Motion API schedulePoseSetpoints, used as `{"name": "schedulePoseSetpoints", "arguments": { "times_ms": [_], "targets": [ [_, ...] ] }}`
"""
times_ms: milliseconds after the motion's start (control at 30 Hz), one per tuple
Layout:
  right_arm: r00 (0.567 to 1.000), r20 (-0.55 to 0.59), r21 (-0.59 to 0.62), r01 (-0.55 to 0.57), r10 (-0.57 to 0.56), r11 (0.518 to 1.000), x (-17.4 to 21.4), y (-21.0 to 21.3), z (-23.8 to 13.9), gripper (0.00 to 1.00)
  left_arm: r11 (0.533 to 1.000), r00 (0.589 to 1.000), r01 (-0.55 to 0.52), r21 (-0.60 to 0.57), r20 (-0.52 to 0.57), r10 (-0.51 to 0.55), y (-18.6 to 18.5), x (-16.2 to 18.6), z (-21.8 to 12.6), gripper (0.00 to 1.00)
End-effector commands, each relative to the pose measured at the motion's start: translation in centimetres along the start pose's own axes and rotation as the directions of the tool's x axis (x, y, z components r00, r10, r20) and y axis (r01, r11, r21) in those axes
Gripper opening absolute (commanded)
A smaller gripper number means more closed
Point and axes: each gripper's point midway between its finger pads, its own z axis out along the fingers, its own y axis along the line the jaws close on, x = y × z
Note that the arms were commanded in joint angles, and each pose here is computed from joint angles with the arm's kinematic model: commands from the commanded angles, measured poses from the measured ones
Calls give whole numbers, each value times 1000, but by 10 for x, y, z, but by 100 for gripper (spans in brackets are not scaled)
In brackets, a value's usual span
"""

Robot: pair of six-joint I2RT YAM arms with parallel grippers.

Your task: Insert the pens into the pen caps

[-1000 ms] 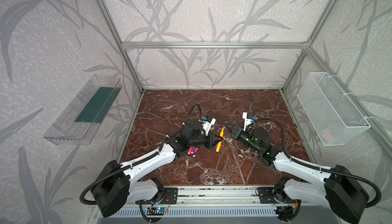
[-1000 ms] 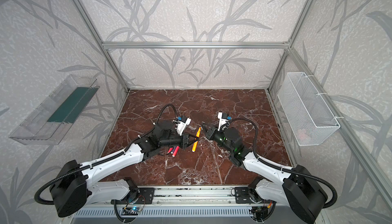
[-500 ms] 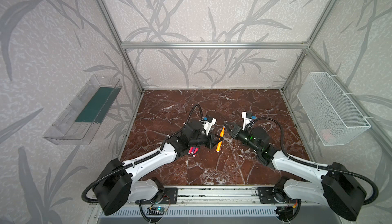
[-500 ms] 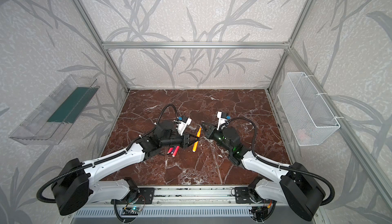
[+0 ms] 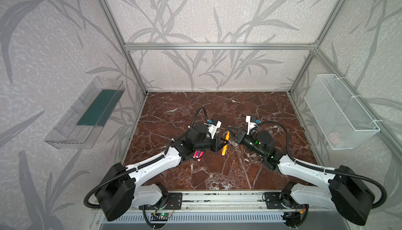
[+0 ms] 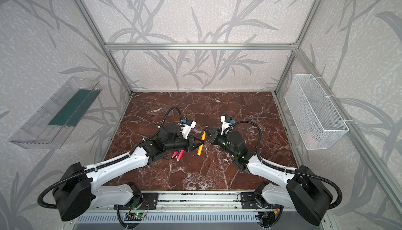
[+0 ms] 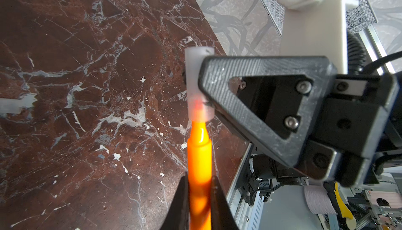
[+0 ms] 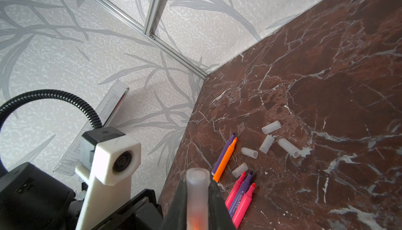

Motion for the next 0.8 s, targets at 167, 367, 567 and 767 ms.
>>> {"name": "schedulePoseSetpoints", "arguments": {
  "times_ms": [167, 367, 567, 767],
  "targets": [
    [999, 35, -33, 1, 0, 999, 0, 15, -2, 0, 1000, 997, 12, -23, 81, -10, 0, -29, 1, 0],
    [999, -2, 32, 42, -42, 999, 10, 12, 1, 0, 997, 996, 4, -82, 85, 3, 7, -36, -2, 0],
    [991, -65, 60, 119, -115, 991, 18, 16, 4, 0, 992, 997, -9, -124, 79, 19, 12, -38, -7, 0],
    [984, -101, -41, 143, -147, 989, 32, 24, 3, 0, 995, 994, 40, -96, 100, -30, 21, -46, -10, 0]
  ]
}}
